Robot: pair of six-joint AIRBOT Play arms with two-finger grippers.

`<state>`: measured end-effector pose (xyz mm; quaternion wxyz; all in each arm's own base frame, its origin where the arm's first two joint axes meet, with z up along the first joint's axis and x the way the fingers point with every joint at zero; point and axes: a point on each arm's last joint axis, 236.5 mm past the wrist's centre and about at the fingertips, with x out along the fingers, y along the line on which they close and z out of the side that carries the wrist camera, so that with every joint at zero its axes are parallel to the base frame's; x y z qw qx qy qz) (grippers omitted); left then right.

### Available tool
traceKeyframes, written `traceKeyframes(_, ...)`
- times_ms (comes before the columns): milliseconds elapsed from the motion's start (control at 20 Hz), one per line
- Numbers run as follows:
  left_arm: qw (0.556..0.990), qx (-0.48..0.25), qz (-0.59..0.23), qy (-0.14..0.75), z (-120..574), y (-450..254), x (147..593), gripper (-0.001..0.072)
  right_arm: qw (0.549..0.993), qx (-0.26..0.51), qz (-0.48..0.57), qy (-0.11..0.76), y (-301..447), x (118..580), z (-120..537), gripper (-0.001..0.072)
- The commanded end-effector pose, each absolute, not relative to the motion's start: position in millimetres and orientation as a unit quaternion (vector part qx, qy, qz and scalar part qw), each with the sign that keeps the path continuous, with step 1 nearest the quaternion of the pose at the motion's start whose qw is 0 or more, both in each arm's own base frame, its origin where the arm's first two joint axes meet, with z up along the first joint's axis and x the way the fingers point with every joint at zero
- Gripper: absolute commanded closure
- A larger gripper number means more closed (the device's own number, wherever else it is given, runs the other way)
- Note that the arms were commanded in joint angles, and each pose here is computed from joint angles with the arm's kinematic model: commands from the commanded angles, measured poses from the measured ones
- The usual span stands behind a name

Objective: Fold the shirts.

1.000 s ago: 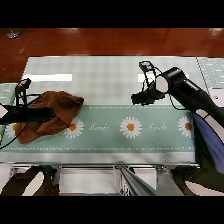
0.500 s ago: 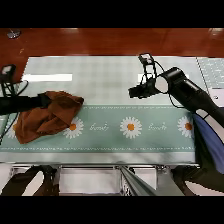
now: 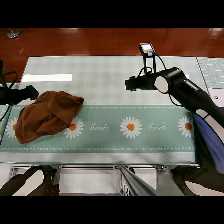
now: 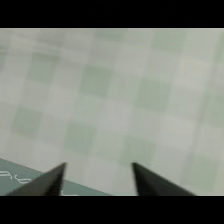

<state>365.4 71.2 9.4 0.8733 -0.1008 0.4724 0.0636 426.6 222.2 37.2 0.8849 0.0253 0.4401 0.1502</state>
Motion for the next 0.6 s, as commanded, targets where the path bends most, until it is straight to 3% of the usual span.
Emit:
traceKeyframes(0, 0.832, -0.115, 0.059, 0.539, -35, 67, 354, 0.0004, 0.887, 0.028, 0.138, 0.44, 215, 430, 37, 0.0078)
traceKeyframes(250, 0.746, -0.143, 0.002, 0.651, -101, 12, 322, 0.0006, 0.866, 0.029, 0.102, 0.489, 187, 419, 21, 0.008)
traceKeyframes(400, 0.729, -0.138, -0.019, 0.67, -112, -8, 318, 0.0016, 0.863, 0.027, 0.1, 0.494, 184, 414, 24, 0.0089)
traceKeyframes(450, 0.73, -0.134, -0.022, 0.67, -112, -10, 320, 0.0276, 0.866, 0.029, 0.101, 0.489, 183, 413, 30, 0.0089)
traceKeyframes(500, 0.731, -0.129, -0.028, 0.669, -109, -11, 323, 0.0678, 0.87, 0.032, 0.103, 0.481, 183, 413, 39, 0.0089)
traceKeyframes(550, 0.732, -0.128, -0.032, 0.668, -101, -11, 327, 0.0677, 0.876, 0.035, 0.106, 0.47, 183, 411, 51, 0.009)
